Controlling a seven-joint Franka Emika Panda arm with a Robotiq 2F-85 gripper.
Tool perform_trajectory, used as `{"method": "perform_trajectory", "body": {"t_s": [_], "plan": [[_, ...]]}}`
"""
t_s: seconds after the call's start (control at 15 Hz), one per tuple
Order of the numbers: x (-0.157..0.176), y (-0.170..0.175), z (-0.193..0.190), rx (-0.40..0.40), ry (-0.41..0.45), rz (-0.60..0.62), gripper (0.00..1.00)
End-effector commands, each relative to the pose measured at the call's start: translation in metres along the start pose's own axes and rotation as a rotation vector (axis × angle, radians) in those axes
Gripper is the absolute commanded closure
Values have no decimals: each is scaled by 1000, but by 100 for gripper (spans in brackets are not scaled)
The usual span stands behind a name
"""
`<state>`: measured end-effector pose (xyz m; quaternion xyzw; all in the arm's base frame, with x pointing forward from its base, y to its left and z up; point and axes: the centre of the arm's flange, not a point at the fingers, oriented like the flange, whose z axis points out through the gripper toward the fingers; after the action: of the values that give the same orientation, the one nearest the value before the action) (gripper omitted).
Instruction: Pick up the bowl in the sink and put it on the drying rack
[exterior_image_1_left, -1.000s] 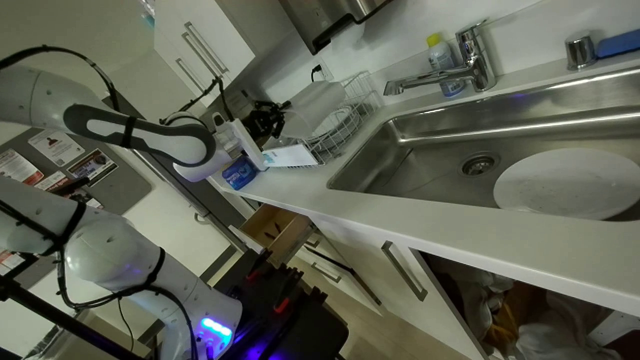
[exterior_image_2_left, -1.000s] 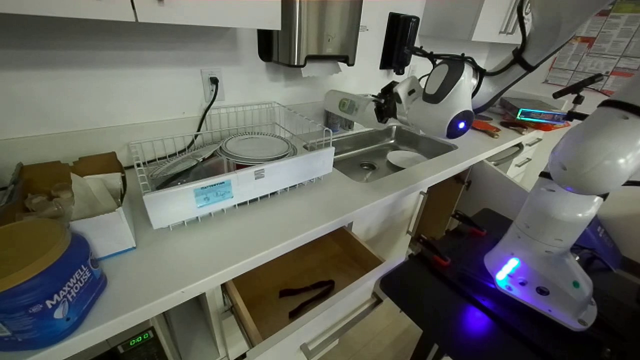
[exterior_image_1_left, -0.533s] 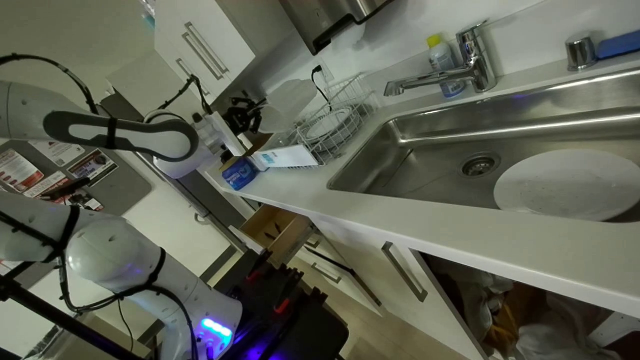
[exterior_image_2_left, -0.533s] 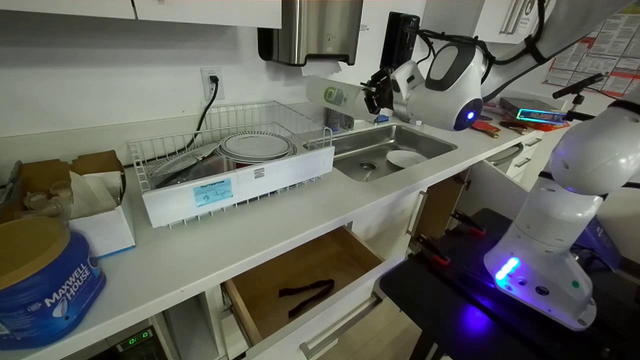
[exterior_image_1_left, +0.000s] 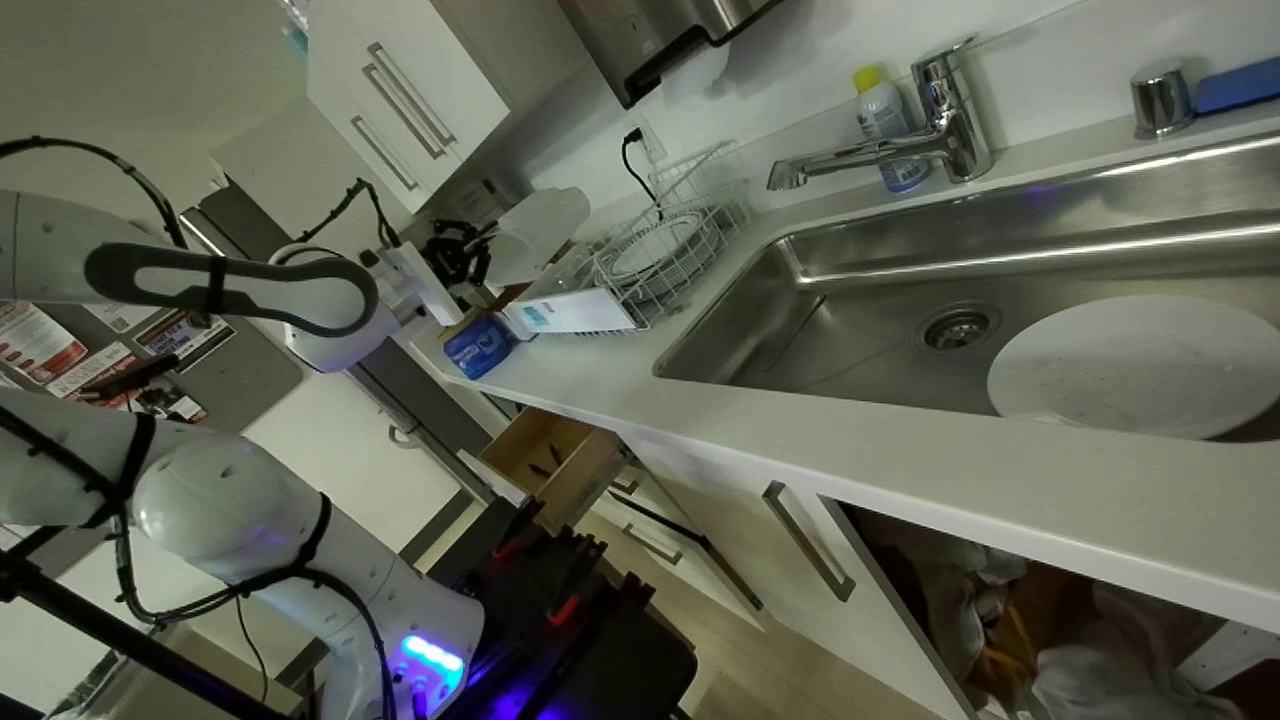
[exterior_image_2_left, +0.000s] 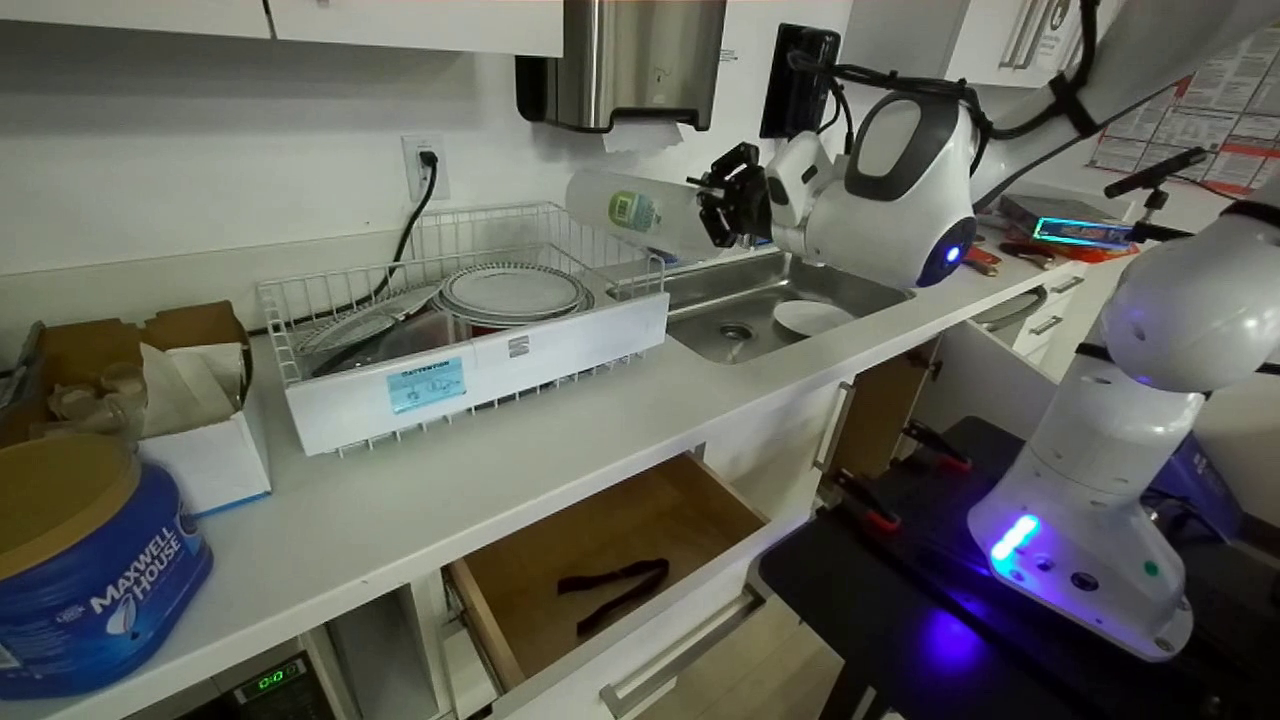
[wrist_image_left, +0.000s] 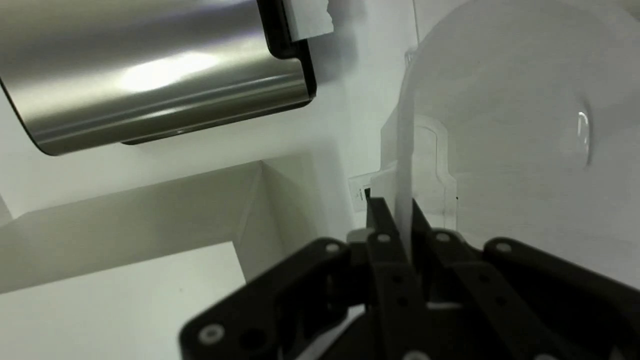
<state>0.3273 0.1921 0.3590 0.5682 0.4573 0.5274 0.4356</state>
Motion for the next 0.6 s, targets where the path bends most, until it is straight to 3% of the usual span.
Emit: {"method": "perform_trajectory", "body": {"t_s": [0.0, 0.4, 0.47, 0.53], "plan": [[7, -3, -5, 6, 5, -7, 90], [15, -7, -10, 13, 15, -12, 90], [16, -8, -3, 13, 18, -13, 98], [20, -6, 3, 14, 24, -10, 98]]}}
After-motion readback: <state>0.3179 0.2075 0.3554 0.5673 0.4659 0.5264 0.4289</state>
